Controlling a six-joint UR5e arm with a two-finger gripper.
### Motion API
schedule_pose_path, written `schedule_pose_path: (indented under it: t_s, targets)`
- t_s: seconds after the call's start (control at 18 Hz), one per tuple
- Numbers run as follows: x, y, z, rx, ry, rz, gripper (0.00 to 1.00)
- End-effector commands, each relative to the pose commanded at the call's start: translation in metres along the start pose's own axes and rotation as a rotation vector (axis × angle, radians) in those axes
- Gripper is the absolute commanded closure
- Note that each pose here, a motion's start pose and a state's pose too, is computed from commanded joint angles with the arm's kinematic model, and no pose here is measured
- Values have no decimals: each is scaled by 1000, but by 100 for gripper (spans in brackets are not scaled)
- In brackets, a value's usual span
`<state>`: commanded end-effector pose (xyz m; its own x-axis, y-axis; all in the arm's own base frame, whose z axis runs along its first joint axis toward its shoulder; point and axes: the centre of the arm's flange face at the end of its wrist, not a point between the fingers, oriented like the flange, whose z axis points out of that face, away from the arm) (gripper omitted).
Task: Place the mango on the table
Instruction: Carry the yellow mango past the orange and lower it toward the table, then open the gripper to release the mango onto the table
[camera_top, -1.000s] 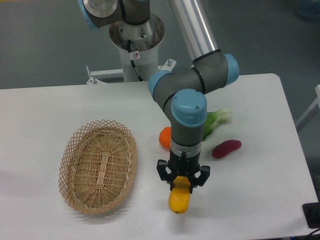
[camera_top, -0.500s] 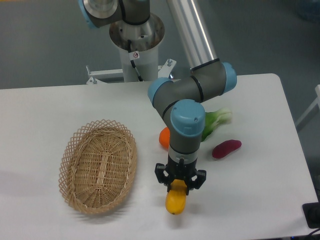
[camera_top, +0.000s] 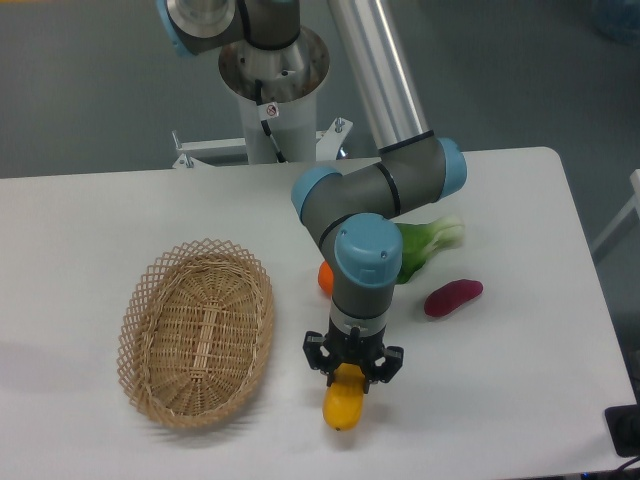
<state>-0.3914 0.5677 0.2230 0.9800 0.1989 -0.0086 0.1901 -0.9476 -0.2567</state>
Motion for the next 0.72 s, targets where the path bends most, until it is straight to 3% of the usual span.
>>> schedule_pose_path:
  t_s: [0.28, 0.72]
  targets:
    - [4, 0, 6, -7, 5, 5, 46]
    - [4, 0, 6, -8, 5, 6, 36]
